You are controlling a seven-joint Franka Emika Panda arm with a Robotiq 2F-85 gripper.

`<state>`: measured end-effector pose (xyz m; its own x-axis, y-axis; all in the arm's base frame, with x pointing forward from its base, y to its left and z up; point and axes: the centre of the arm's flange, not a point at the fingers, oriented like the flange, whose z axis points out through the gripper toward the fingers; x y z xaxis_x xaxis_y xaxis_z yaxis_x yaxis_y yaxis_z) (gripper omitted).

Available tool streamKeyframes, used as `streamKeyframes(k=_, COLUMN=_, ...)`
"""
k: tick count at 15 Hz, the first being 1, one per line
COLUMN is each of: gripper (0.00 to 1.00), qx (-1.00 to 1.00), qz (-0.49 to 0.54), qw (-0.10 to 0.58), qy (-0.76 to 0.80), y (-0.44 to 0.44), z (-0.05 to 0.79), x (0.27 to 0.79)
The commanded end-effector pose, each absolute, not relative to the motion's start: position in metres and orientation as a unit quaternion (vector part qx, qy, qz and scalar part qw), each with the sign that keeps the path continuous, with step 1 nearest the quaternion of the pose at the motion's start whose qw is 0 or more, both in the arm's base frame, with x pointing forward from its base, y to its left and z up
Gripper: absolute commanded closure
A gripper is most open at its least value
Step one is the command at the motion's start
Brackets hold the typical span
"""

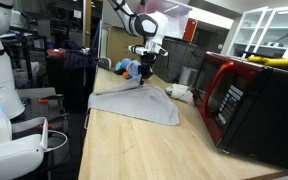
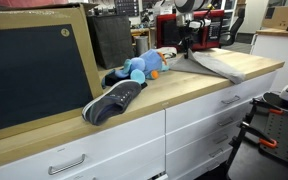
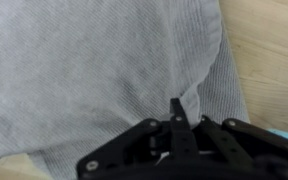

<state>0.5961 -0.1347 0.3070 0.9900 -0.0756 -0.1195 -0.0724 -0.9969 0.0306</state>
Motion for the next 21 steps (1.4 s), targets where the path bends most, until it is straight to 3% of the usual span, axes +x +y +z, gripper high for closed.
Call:
streamKeyframes(k=1, gripper=0.99, qx=0.996, qz=-0.074, qw=0.019, qy=-0.052, y=-0.153, z=0.303, x=0.612)
streamKeyframes(k=21, gripper=0.99, qx=0.986, qz=-0.083, qw=0.102, qy=-0.103, y=-0.258, z=0.311, x=0.625)
